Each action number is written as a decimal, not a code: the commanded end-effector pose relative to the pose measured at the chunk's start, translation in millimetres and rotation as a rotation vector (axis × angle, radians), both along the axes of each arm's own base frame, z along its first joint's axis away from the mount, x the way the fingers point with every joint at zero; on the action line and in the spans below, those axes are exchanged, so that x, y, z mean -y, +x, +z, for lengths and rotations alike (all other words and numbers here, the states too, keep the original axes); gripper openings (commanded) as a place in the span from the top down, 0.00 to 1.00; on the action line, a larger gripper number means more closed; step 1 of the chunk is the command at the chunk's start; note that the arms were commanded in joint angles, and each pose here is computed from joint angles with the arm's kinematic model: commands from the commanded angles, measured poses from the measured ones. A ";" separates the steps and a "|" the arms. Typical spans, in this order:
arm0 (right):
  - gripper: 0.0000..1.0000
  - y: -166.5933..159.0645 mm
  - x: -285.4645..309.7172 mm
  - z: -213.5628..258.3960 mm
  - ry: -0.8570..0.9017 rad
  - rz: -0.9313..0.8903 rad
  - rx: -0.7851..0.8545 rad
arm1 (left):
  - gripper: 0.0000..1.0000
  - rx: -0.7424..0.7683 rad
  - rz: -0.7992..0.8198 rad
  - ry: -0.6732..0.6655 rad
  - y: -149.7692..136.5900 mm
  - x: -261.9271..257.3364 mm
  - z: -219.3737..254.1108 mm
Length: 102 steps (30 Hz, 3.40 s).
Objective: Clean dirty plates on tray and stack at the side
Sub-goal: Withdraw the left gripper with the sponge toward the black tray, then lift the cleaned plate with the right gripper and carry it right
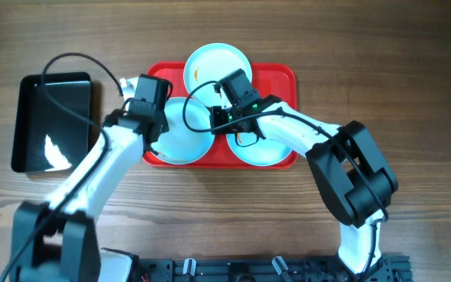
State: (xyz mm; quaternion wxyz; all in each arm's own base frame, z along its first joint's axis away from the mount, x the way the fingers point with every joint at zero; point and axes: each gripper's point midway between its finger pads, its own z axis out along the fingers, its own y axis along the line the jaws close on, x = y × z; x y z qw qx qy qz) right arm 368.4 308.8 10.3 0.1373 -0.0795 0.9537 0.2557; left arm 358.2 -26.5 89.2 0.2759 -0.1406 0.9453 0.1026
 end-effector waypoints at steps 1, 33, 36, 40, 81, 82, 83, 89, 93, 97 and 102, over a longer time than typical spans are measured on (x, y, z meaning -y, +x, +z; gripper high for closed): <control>0.95 10.2 1.2 10.2 -0.007 -0.008 0.039 | 0.96 0.005 -0.008 -0.029 -2.7 5.2 4.5; 0.96 14.9 19.1 22.0 -0.097 -0.041 0.092 | 0.96 -0.212 -0.012 -0.056 -29.2 11.1 -76.9; 0.96 15.1 18.9 22.2 -0.097 -0.041 0.093 | 0.96 -0.192 0.015 0.015 -26.9 -1.3 -72.5; 0.96 15.0 19.0 22.1 -0.097 -0.042 0.093 | 0.96 -0.137 0.047 0.091 -21.4 -14.7 -56.8; 0.95 66.5 100.8 222.7 -0.832 -0.082 0.730 | 0.96 0.002 0.148 -0.103 -61.2 -10.9 27.7; 0.96 65.0 97.9 225.1 -0.852 -0.067 0.746 | 0.96 -0.001 0.143 -0.113 -61.1 -9.0 27.1; 0.96 63.0 93.9 226.0 -0.859 -0.053 0.755 | 0.96 -0.001 0.140 -0.122 -60.7 -7.3 26.9; 0.96 50.0 76.0 235.3 -0.917 -0.023 0.814 | 0.96 0.009 0.111 -0.188 -55.3 5.1 26.9; 0.96 43.4 68.6 251.8 -1.009 -0.020 0.889 | 0.96 0.013 0.107 -0.198 -53.8 7.1 27.4; 0.96 32.9 56.1 260.6 -1.043 -0.014 0.935 | 0.96 0.015 0.107 -0.199 -53.5 7.1 27.5; 0.96 25.2 51.9 268.2 -1.075 -0.037 0.965 | 0.96 0.014 0.107 -0.199 -53.6 7.1 27.5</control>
